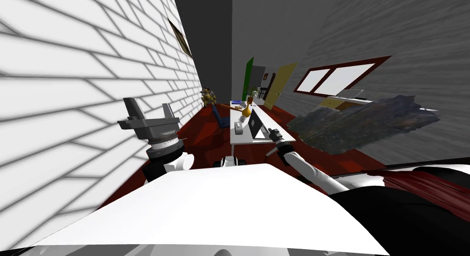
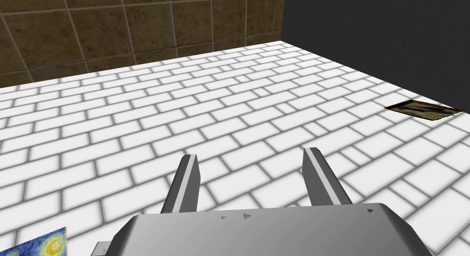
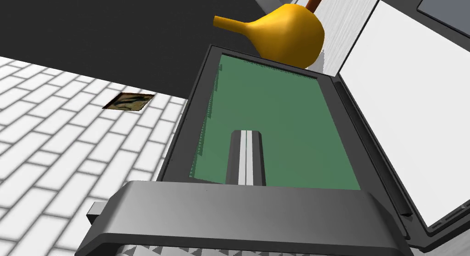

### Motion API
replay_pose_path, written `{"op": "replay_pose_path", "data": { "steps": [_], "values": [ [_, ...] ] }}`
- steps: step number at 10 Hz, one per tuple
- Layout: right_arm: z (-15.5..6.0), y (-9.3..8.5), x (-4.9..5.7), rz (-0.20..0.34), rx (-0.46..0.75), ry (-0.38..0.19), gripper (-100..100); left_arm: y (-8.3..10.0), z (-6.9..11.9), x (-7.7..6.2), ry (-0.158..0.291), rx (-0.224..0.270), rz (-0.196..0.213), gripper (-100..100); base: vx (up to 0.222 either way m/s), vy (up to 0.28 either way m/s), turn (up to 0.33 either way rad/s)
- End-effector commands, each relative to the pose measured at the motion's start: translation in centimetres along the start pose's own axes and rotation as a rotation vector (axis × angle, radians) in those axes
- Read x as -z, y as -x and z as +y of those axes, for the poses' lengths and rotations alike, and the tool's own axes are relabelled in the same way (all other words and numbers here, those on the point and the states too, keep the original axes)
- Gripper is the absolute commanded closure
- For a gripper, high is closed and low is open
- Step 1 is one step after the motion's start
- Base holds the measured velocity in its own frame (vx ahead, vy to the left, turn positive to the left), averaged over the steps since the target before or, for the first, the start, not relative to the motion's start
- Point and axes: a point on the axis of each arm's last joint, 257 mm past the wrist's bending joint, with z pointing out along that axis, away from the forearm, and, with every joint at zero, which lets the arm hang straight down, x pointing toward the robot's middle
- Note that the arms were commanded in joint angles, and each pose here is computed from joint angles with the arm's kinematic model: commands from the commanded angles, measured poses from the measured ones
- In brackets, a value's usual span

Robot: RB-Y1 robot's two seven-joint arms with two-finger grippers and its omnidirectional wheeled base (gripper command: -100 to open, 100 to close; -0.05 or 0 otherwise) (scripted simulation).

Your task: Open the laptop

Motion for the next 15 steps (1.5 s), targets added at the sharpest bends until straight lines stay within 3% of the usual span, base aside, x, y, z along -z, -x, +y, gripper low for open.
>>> {"op": "replay_pose_path", "data": {
  "steps": [1,2,11,13,14,15],
  "values": [
    [0.3,0.1,-0.2,0.009,-0.052,0.002,100,0.0,0.0,0.0,0.000,0.000,0.000,0,-0.037,-0.069,0.026],
    [-0.1,-0.7,-0.2,0.010,-0.001,0.002,-100,0.0,0.0,0.0,0.000,0.000,0.000,0,0.034,0.064,-0.117],
    [-2.3,-4.7,0.0,0.002,0.314,-0.003,-100,0.0,0.0,0.0,0.000,0.000,0.000,0,0.060,0.189,-0.091],
    [-2.1,-4.6,-0.1,0.003,0.292,-0.002,-100,0.0,0.0,0.0,0.000,0.000,0.000,0,0.018,0.052,-0.012],
    [-2.1,-4.6,-0.1,0.003,0.291,-0.003,100,0.0,0.0,0.0,0.000,0.000,0.000,0,0.004,0.008,0.001],
    [-2.0,-4.6,-0.4,0.020,0.217,-0.005,100,0.0,0.0,0.0,0.000,0.000,0.000,0,-0.034,-0.061,0.091]
  ]
}}
